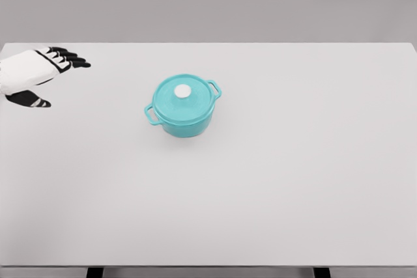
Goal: Open the lid of the pot with left arm
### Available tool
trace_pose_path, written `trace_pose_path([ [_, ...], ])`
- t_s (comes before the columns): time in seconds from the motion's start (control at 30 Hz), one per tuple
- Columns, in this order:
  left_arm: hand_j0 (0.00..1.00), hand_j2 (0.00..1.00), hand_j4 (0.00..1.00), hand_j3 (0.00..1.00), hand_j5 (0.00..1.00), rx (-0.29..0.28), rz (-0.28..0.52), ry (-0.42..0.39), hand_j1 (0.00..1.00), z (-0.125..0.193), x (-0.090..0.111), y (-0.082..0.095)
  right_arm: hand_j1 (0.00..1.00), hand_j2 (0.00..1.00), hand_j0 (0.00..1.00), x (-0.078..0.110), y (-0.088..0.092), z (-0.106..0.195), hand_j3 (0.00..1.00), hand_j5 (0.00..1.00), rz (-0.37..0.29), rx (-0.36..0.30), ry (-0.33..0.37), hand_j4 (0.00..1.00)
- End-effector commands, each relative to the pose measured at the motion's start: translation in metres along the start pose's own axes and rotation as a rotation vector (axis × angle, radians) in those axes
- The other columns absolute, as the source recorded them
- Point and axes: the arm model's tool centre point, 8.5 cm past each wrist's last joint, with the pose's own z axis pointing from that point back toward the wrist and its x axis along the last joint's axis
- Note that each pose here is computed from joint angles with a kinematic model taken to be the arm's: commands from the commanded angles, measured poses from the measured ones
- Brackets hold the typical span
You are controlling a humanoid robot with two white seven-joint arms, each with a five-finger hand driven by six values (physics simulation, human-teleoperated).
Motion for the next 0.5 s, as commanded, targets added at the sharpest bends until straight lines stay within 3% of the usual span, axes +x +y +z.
trace_pose_path([
  [0.0,1.0,1.0,1.0,1.0,1.0,-0.008,0.009,-0.019,1.0,-0.008,0.006,-0.007,1.0,1.0,1.0,-0.002,0.001,0.0,1.0,1.0,-0.001,0.002,0.006,1.0],
  [0.2,1.0,1.0,1.0,1.0,1.0,-0.023,-0.017,-0.019,1.0,-0.015,0.01,-0.011,1.0,1.0,1.0,-0.001,0.0,0.0,1.0,1.0,-0.001,0.001,0.003,1.0],
  [0.27,1.0,1.0,1.0,1.0,1.0,-0.001,-0.014,-0.051,1.0,-0.034,0.022,-0.011,1.0,1.0,1.0,-0.001,0.0,0.0,1.0,1.0,-0.001,0.001,0.003,1.0],
  [0.33,1.0,1.0,1.0,1.0,1.0,-0.024,-0.021,-0.065,1.0,-0.043,0.029,-0.014,1.0,1.0,1.0,-0.001,0.0,0.0,1.0,1.0,-0.001,0.001,0.003,1.0],
  [0.4,1.0,1.0,1.0,1.0,1.0,-0.017,-0.035,-0.068,1.0,-0.047,0.03,-0.009,1.0,1.0,1.0,-0.001,0.0,0.0,1.0,1.0,-0.001,0.001,0.003,1.0],
  [0.47,1.0,1.0,1.0,1.0,1.0,-0.011,-0.081,-0.092,1.0,-0.057,0.032,0.013,1.0,1.0,1.0,-0.001,0.0,0.0,1.0,1.0,-0.001,0.001,0.003,1.0],
])
